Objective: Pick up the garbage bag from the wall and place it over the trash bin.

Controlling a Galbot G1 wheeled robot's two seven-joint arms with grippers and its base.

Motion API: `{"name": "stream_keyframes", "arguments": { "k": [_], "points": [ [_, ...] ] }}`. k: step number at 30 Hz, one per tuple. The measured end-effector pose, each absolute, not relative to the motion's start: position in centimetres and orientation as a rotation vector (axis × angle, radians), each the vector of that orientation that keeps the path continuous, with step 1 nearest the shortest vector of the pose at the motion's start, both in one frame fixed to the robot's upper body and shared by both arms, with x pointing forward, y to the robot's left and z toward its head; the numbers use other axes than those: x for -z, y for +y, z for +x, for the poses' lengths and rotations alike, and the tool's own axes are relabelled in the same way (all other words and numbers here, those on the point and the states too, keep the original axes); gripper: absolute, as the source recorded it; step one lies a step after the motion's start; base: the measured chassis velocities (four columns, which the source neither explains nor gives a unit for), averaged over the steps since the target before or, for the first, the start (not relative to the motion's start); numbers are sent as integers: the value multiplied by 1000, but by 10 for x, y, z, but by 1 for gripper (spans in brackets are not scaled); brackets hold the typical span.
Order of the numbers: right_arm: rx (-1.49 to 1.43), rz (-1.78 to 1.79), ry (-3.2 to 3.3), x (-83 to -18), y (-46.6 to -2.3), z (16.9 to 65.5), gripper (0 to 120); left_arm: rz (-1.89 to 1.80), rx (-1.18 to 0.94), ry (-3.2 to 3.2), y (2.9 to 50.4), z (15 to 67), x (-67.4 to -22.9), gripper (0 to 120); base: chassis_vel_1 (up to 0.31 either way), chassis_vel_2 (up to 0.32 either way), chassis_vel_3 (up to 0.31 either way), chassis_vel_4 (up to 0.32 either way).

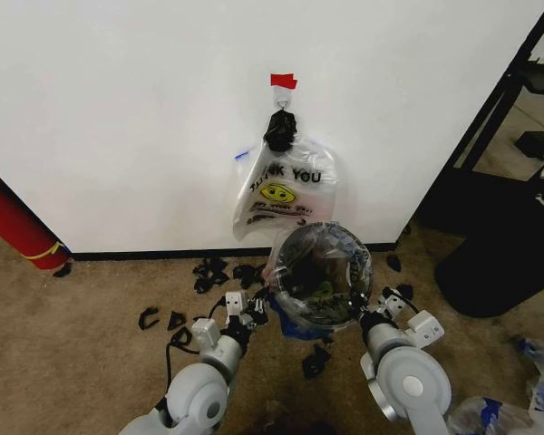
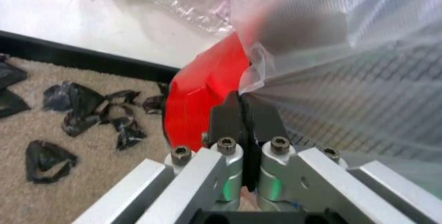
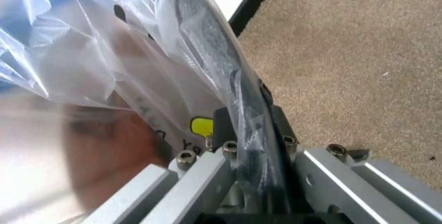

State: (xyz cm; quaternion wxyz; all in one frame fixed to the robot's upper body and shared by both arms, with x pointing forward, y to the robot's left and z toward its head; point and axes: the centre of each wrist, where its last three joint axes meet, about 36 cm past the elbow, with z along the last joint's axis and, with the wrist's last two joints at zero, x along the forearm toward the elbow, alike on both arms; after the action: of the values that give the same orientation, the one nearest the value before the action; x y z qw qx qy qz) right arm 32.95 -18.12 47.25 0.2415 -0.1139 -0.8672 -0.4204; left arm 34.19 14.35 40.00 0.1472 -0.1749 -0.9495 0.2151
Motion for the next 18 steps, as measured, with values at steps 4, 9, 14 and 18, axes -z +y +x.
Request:
{"name": "stream_keyframes", "arguments": {
  "k": [4, 9, 14, 18],
  "points": [
    [1143, -313, -2368, -471, -181, 330, 0, -505, -616, -2731, 142, 341, -402, 3, 0, 0, 0, 0],
    [1144, -316, -2356, -469, -180, 333, 0, -502, -513, -2734, 144, 333, -403, 21, 0, 0, 0, 0],
    [1151, -333, -2352, -466, -181, 341, 0, -564, -362, -2786, 158, 314, -412, 43, 0, 0, 0, 0],
    [1150, -333, -2349, -464, -181, 343, 0, -603, -295, -2824, 161, 307, -417, 56, 0, 0, 0, 0]
  ]
}}
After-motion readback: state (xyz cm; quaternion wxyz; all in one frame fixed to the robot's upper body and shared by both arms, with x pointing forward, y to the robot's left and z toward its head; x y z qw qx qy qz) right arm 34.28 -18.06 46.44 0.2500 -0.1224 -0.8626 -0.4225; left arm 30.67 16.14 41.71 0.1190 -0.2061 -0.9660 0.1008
